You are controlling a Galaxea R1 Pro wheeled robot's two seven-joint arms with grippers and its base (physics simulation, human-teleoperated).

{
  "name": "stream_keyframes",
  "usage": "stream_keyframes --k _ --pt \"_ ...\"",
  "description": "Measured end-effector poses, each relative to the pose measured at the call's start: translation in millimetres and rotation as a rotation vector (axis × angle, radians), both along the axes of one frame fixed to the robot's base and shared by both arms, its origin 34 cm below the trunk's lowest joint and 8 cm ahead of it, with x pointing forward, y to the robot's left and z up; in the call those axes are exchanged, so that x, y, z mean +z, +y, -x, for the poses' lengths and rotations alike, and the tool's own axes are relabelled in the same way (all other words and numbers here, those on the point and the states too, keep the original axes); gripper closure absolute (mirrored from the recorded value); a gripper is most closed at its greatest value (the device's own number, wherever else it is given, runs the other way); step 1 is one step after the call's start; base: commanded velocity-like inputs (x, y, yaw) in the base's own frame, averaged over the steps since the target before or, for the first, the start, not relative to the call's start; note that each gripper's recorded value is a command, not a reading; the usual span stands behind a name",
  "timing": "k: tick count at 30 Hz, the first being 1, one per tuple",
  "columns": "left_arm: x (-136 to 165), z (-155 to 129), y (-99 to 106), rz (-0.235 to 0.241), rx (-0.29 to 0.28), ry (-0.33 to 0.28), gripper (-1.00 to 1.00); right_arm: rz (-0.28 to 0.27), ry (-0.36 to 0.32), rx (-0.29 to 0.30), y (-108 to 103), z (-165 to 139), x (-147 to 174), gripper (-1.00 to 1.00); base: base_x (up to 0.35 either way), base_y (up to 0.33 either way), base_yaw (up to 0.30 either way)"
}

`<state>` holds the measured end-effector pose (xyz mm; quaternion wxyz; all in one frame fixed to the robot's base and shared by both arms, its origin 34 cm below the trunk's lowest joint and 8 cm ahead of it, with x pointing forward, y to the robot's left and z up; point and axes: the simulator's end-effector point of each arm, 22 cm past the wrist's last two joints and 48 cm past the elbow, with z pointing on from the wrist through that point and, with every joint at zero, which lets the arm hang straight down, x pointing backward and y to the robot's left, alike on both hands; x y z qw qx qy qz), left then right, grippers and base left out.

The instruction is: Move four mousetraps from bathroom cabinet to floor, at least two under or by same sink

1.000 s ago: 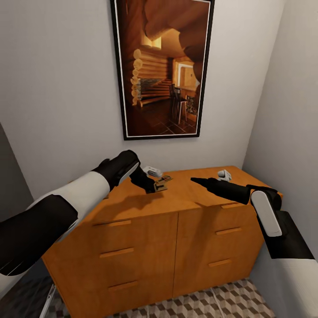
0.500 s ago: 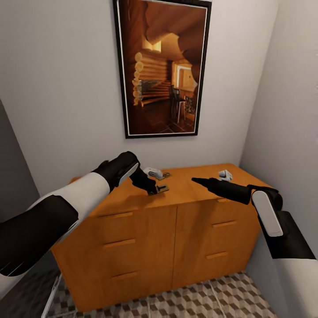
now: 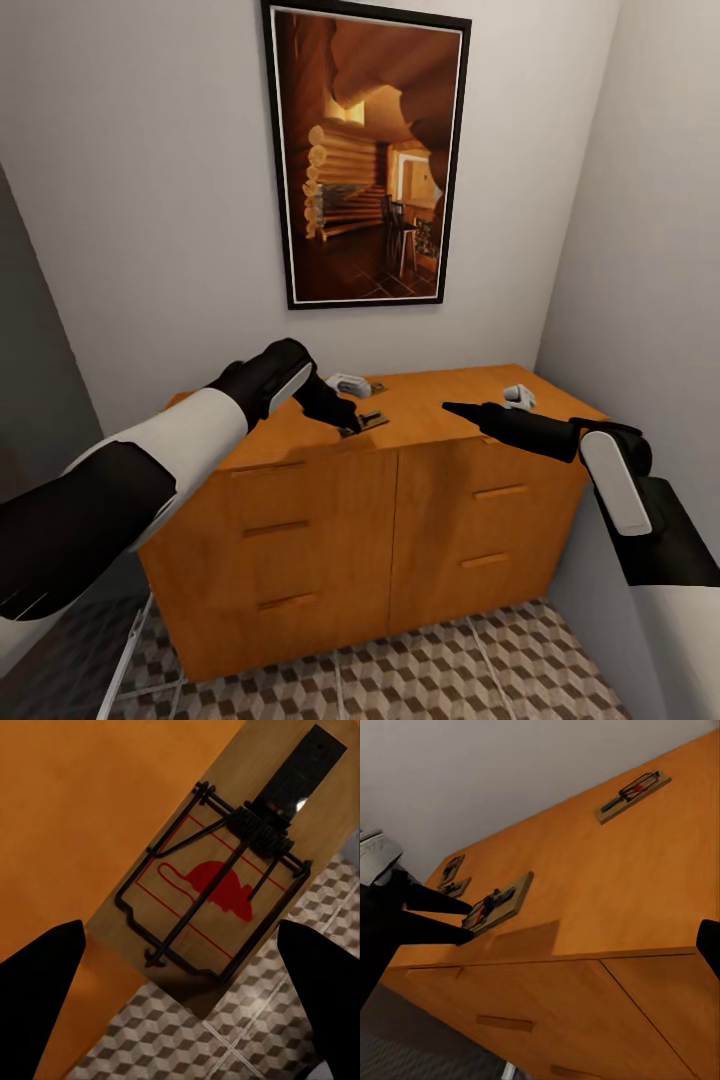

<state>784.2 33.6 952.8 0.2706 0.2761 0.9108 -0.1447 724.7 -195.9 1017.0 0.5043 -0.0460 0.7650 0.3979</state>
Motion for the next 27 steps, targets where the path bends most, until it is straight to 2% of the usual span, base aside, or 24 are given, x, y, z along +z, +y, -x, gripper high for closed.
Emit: stream_keyframes --k 5,7,12,13,15,17,22,25,27 --pt "3.3 0.0 -3.2 0.022 0.002 0.002 1.0 0.0 -0.003 -0.017 -8.8 -1.5 1.6 -1.0 -0.002 0.0 0.0" --pt "4.3 0.2 -4.4 0.026 0.001 0.001 1.0 0.005 -0.005 -0.036 -20.1 -2.9 2.9 -1.0 -0.022 0.0 0.0" --pt "7.3 0.5 -9.1 0.034 -0.006 -0.003 1.0 0.034 -0.02 -0.122 -73.6 -6.0 11.1 -1.0 -0.192 0.0 0.0" --pt "7.9 0.7 -10.1 0.038 -0.007 -0.003 1.0 0.036 -0.022 -0.13 -78.5 -6.0 12.0 -1.0 -0.29 0.0 0.019" --pt "11.9 2.1 -16.6 0.07 -0.008 0.003 1.0 0.042 -0.024 -0.144 -87.7 -5.8 13.3 -1.0 -0.286 0.0 0.082" --pt "18.8 4.5 -26.6 0.13 -0.008 0.017 1.0 0.045 -0.025 -0.152 -92.8 -5.6 14.1 -1.0 -0.194 0.0 0.176" --pt "38.8 11.3 -48.1 0.318 -0.004 0.073 1.0 0.049 -0.028 -0.162 -98.8 -5.1 15.7 -1.0 -0.061 0.0 0.253" --pt "38.6 11.7 -50.9 0.377 0.004 0.089 1.0 0.053 -0.028 -0.163 -99.9 -5.0 15.8 -1.0 -0.012 0.0 0.282" --pt "37.4 9.6 -48.9 0.392 0.01 0.085 1.0 0.054 -0.028 -0.163 -99.6 -5.0 15.4 -1.0 -0.005 0.0 0.286"
